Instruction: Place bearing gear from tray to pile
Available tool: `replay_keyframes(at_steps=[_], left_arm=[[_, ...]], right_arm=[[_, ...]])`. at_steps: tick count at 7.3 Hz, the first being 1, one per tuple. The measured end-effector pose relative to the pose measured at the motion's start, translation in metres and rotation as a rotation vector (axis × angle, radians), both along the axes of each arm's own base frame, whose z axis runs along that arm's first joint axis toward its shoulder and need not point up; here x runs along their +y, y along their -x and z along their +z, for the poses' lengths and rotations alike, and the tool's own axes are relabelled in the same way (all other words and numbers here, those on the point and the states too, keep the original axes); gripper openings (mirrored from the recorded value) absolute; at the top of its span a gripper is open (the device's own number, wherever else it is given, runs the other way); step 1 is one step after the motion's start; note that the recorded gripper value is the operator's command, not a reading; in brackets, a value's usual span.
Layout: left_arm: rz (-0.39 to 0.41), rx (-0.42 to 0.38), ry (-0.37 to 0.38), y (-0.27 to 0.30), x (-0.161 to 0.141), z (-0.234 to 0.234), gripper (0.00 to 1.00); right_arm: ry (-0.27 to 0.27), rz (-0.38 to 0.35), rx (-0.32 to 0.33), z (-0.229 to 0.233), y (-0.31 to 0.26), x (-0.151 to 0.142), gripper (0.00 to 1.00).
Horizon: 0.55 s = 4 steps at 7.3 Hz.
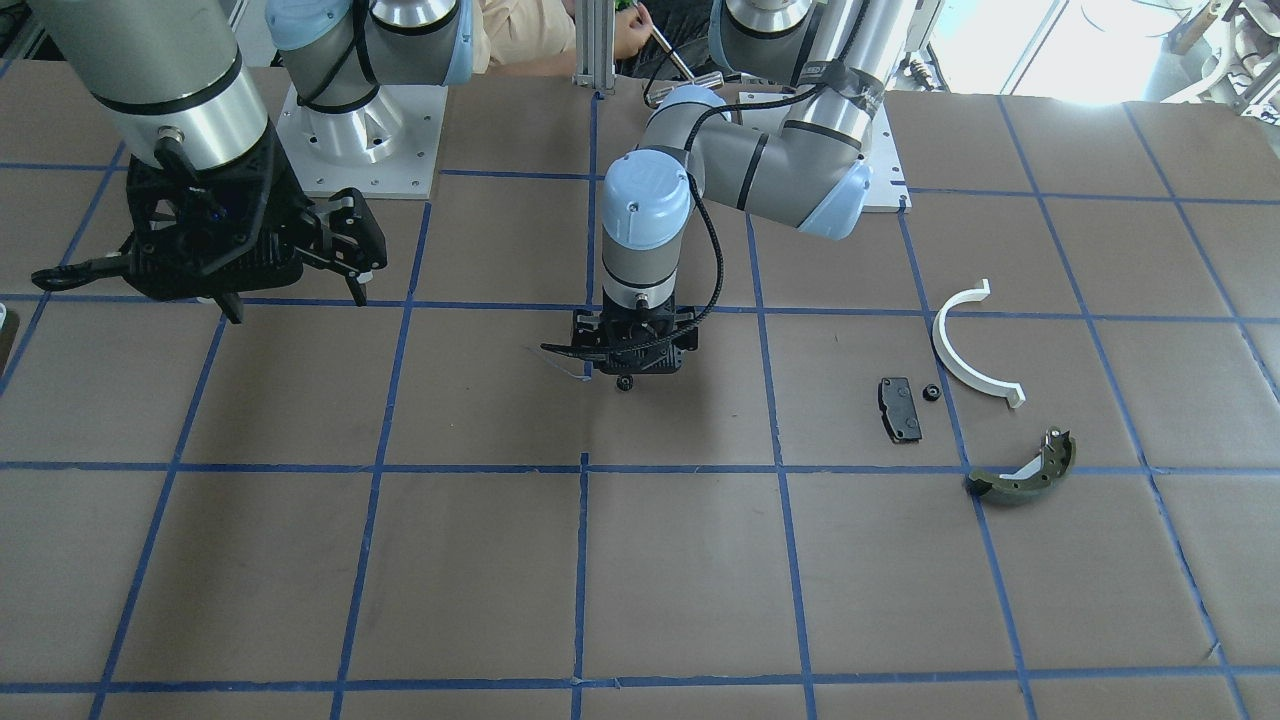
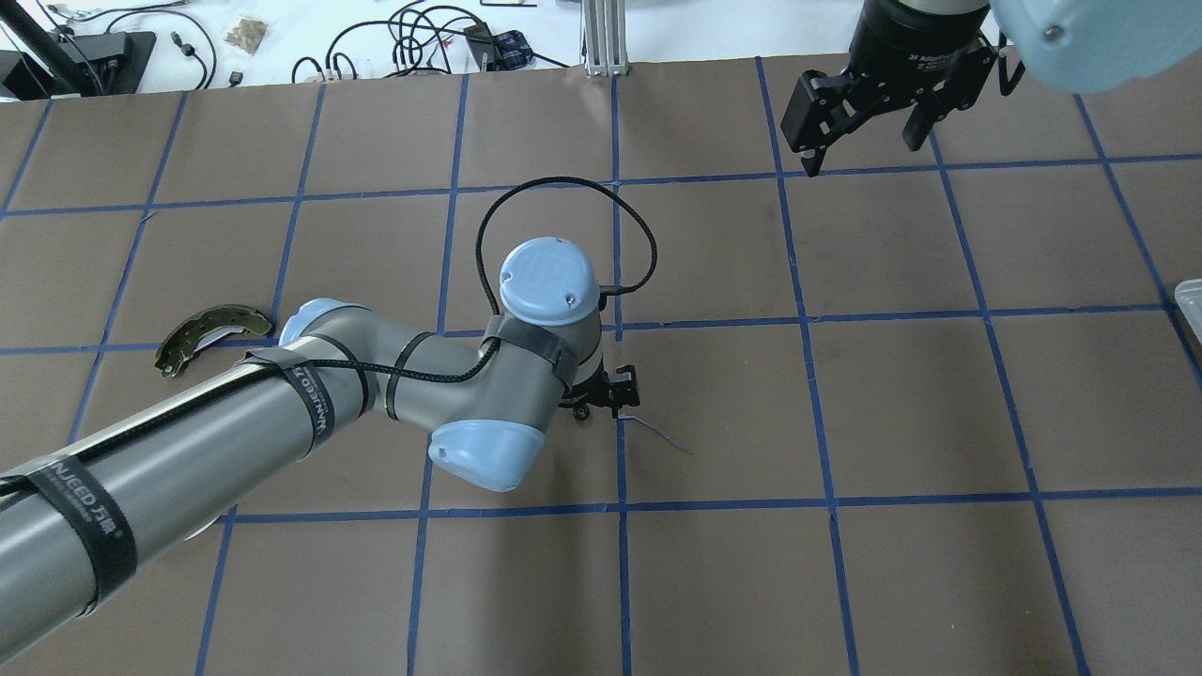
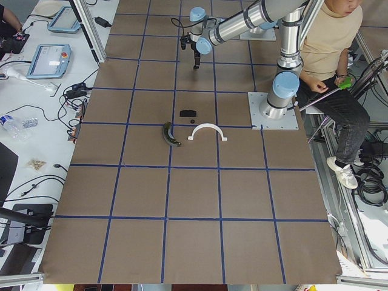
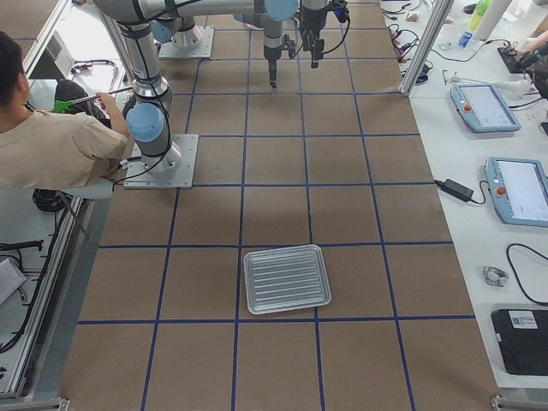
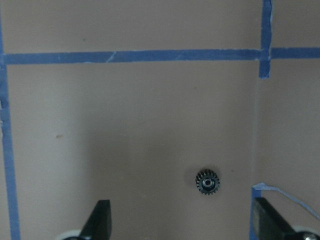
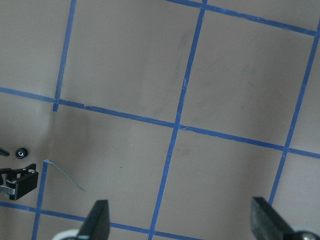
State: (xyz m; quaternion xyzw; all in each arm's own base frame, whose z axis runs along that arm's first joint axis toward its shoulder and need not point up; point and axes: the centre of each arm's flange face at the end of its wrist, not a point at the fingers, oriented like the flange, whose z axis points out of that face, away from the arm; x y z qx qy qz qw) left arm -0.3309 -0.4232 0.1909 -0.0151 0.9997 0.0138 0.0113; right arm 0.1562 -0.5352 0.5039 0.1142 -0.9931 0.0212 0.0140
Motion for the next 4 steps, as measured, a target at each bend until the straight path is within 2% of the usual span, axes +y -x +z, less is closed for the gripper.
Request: replay_keyframes(at_steps=[1,4], left_arm=[[-0.003,-0.004,-0.009,0.004,0.003,-0.007,1.0],[-0.019,0.001,-0.003,0.007,-0.001,-0.017,1.0]], right_arm=[[0.001,-0.001,-0.001,0.0,0.001,0.001,1.0],[-0.06,-0.045,0.014,-0.013,0.006,0.019,0.98]])
